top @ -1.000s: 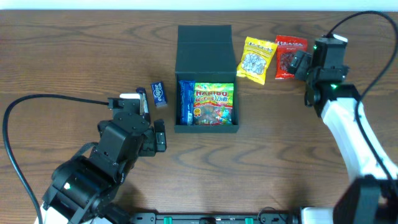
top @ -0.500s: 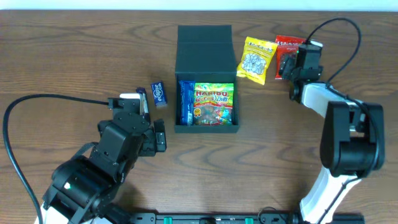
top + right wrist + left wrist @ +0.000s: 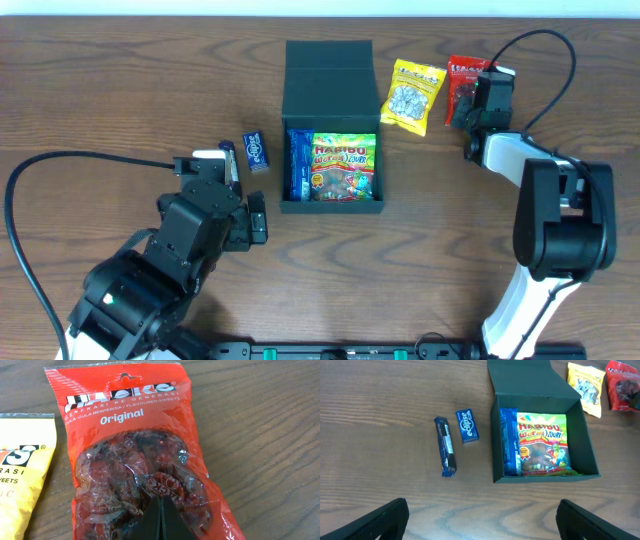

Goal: Pack container
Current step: 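Reach the right gripper to the red Hacks bag and grasp it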

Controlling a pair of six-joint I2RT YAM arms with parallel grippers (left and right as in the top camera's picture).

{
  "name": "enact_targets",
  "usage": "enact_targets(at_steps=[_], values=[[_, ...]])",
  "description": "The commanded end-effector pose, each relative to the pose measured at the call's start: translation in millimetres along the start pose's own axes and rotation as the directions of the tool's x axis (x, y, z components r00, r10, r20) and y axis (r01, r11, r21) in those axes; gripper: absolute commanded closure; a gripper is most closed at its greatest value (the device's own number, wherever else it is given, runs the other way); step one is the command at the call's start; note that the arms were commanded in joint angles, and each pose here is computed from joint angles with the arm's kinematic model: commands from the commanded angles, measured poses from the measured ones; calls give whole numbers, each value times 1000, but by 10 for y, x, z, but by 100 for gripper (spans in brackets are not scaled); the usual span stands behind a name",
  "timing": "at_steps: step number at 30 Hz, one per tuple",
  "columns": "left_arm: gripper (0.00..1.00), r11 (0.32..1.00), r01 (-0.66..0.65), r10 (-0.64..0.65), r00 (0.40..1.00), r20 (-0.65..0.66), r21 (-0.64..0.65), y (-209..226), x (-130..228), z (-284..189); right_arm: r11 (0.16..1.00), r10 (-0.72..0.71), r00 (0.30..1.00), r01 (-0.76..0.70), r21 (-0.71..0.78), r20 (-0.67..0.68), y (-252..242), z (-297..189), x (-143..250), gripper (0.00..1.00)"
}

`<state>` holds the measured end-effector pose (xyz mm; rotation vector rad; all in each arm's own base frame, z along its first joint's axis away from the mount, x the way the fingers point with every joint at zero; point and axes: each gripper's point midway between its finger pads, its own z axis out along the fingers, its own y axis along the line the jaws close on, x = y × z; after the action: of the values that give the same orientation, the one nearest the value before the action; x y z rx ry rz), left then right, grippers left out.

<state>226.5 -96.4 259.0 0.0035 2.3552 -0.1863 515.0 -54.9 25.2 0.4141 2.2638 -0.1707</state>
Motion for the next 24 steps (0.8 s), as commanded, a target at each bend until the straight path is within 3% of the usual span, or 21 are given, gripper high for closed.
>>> enact_targets(at_steps=[1, 18, 19, 21, 23, 24], values=[[5, 1000, -4, 4, 1000, 4, -1, 6, -14, -10, 1000, 0, 1000, 0, 22, -30, -80, 73, 108, 99], [5, 1000, -4, 4, 1000, 4, -1, 6, -14, -10, 998, 53, 999, -53, -35, -8, -70, -809, -440, 97], [5, 1000, -4, 4, 1000, 4, -1, 6, -14, -10, 998, 51, 999, -52, -33, -12, -71, -797, -424, 71], [5, 1000, -4, 4, 1000, 4, -1, 5, -14, -10, 998, 48, 998, -49, -28, -29, -79, -735, -359, 54], [5, 1000, -4, 4, 1000, 4, -1, 6, -14, -10, 999, 46, 998, -47, -21, -46, -89, -648, -281, 31], [5, 1000, -4, 4, 1000, 4, -1, 5, -15, -11, 999, 47, 998, -48, -17, -52, -99, -572, -236, 27]])
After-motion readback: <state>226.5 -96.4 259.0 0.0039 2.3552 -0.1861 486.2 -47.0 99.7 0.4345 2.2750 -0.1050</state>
